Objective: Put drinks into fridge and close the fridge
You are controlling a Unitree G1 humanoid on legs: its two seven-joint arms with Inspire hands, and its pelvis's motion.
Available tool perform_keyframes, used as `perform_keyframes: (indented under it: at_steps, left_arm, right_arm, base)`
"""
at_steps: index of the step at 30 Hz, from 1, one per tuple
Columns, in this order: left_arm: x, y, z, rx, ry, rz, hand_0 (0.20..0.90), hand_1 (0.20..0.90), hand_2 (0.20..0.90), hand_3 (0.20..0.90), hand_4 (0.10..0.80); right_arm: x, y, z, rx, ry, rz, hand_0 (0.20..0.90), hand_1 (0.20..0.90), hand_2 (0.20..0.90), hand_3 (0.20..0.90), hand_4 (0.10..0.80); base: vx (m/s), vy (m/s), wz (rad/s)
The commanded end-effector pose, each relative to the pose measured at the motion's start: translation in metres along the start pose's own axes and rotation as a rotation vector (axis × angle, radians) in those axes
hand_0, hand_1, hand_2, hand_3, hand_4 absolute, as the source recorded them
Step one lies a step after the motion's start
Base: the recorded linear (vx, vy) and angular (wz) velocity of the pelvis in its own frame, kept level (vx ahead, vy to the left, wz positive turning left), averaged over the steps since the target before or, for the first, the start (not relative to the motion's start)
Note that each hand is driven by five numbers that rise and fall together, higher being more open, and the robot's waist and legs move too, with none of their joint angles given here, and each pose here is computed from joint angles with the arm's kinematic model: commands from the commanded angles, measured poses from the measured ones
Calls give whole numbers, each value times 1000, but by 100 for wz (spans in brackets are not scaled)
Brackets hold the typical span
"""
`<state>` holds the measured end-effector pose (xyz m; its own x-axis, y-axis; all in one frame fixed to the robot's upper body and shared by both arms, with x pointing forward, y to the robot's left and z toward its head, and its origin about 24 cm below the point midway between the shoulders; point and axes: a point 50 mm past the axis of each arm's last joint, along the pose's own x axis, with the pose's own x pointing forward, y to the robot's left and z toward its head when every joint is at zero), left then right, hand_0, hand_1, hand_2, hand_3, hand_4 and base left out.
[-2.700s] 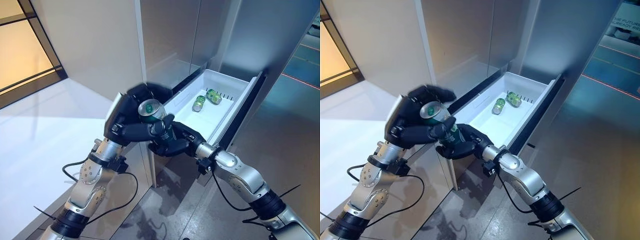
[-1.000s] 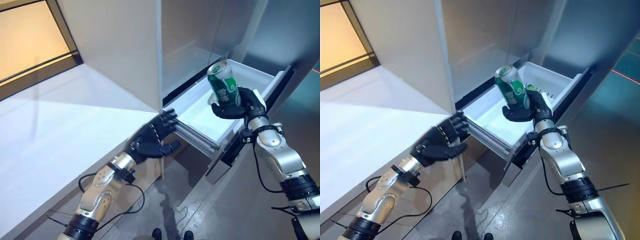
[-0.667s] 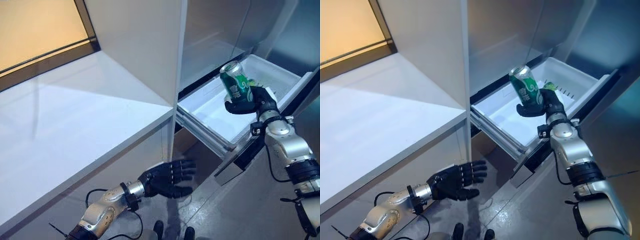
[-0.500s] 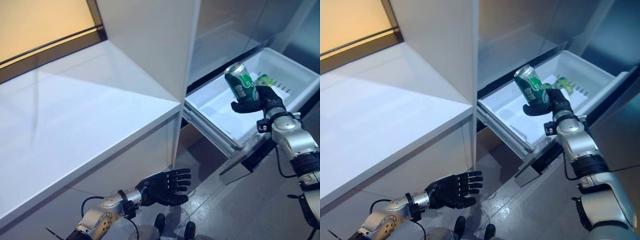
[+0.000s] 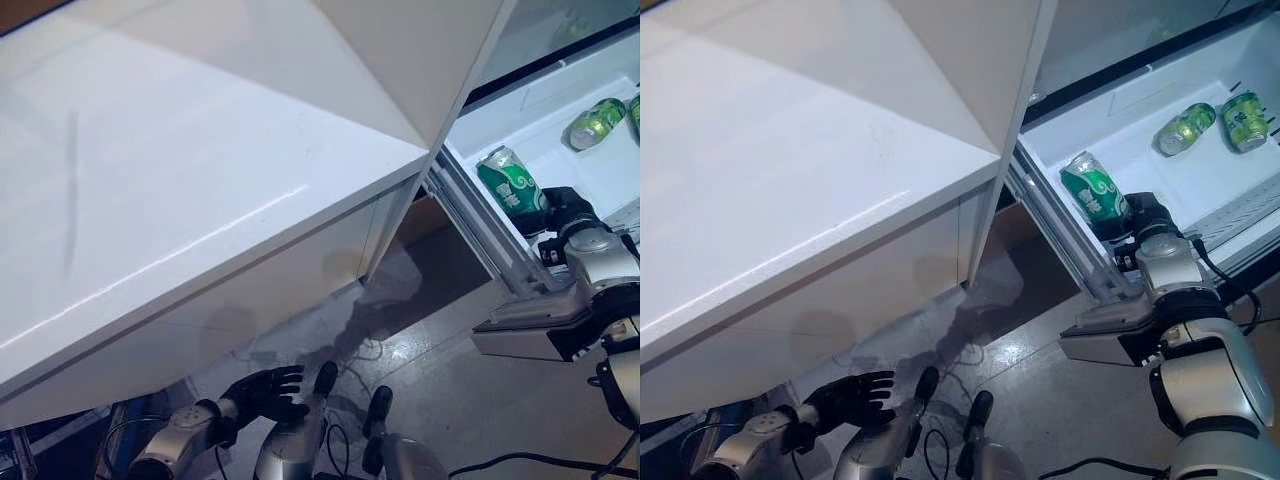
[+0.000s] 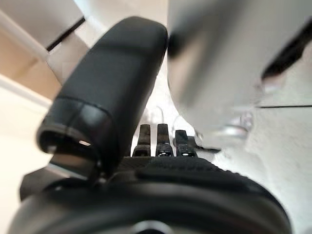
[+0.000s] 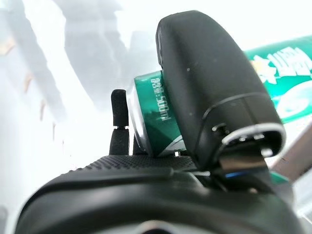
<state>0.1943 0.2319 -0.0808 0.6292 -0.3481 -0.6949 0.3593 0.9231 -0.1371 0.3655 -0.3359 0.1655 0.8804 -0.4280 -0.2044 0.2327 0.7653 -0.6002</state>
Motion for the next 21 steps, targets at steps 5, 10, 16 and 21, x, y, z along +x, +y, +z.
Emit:
perform_keyframes:
  at_steps: [5, 10, 16, 21]
  left_arm:
    - [0, -3, -11, -62, -33, 25, 900, 900, 900, 900, 800]
    - [-2, -1, -17, -71, -18, 33, 900, 900, 900, 900, 800]
    - [-4, 1, -21, -65, 0, 45, 900, 900, 900, 900, 800]
    - [-7, 7, -34, -78, 67, 97, 900, 900, 900, 900, 800]
  right_arm:
    - [-9, -70, 23, -90, -21, -140, 300, 300, 300, 200, 100]
    - [-9, -71, 15, -124, 30, -127, 646, 646, 646, 604, 504]
    - [-10, -71, 17, -136, 8, -120, 900, 900, 900, 900, 800]
    - [-18, -66, 45, -92, -180, -118, 900, 900, 900, 900, 800]
  base:
    - [0, 0, 0]
    - [0, 0, 0]
    - [0, 0, 0]
    - [0, -6, -3]
